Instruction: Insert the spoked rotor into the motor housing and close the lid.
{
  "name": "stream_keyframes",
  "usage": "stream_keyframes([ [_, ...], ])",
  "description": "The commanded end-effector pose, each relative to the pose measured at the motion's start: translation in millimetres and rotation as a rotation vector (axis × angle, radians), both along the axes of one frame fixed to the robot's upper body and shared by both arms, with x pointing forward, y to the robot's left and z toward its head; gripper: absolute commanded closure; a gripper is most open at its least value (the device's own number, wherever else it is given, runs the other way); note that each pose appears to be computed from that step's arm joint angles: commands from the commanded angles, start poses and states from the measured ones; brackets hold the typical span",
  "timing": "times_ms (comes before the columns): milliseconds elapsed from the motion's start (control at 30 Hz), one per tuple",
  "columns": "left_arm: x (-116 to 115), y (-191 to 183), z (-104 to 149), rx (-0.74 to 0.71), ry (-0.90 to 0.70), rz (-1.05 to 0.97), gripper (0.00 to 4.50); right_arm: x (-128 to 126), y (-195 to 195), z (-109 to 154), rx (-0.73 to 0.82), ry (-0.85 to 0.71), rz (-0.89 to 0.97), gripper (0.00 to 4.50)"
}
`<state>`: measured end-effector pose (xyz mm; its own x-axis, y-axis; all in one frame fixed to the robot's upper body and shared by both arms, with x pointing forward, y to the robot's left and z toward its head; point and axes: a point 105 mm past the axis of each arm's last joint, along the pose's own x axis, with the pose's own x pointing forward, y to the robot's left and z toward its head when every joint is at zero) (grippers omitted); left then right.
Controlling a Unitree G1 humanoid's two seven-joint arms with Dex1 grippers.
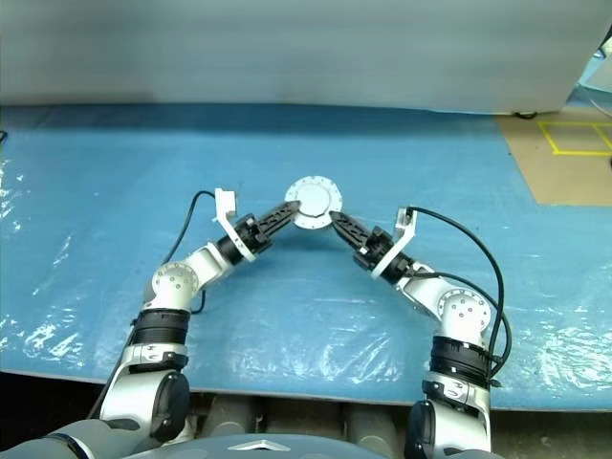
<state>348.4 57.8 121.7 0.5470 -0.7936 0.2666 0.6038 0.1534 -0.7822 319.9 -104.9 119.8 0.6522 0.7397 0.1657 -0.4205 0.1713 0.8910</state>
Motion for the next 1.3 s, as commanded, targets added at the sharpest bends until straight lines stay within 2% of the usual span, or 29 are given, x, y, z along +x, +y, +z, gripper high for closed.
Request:
stream_keyframes([
  [33,-6,-13,16,-0.023,-0.06,-0.054,2.13,-4,11,19,0.018,-0.081,0.044,3.36],
  [133,-10,-15,14,-0.013,-0.06,-0.09,2.55,-5,12,20,0.02,-0.088,0.055,3.36],
  [533,-22,-22,12,-0.01,-0.054,-0.167,2.61,-9,19,24,0.04,-0.105,0.095,3.36],
  [767,-18,-24,7,0.017,-0.033,-0.148,0.32,-10,18,23,0.037,-0.104,0.094,3.36],
  [933,-14,-26,20,-0.063,-0.028,-0.152,0.32,-12,18,22,0.029,-0.102,0.102,3.36],
  [1067,-16,-30,15,-0.023,-0.024,-0.184,1.2,-16,21,24,0.037,-0.113,0.13,3.36],
  [1167,-18,-33,15,-0.02,-0.028,-0.194,2.2,-22,24,29,0.068,-0.136,0.164,3.36],
  [1300,-17,-33,12,-0.012,-0.019,-0.185,2.2,-28,25,33,0.093,-0.152,0.19,3.36],
])
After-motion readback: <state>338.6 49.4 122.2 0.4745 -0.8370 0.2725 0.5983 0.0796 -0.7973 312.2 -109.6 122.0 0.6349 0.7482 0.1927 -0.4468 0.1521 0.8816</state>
